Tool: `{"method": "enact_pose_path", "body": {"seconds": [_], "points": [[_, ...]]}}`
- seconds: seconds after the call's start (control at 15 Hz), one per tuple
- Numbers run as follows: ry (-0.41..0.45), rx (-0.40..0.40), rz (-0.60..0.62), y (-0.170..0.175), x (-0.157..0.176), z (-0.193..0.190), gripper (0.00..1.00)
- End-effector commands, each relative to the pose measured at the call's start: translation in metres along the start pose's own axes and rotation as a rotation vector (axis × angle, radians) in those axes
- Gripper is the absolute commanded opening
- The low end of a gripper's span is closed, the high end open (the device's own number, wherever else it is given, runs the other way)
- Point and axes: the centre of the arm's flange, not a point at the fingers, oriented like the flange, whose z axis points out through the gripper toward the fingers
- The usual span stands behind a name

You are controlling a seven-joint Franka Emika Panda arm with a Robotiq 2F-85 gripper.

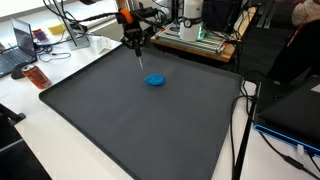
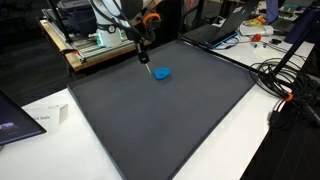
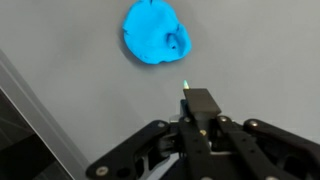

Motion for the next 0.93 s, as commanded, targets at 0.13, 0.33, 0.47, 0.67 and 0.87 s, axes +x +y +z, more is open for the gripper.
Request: {"method": "enact_pose_path", "body": {"seconds": [0.13, 0.33, 0.47, 0.67, 0.87], "points": [[-0.078, -0.069, -0.085, 0.000, 0.019, 0.016, 0.03], [-0.107, -0.097, -0.121, -0.002, 0.025, 0.028, 0.03], [-0.119, -0.108, -0.141, -0.003, 0.030, 0.037, 0.03], [-0.139, -0.119, -0.168, -0.003, 0.035, 0.044, 0.03], [-0.140, -0.123, -0.176, -0.001, 0.036, 0.045, 0.03]]}}
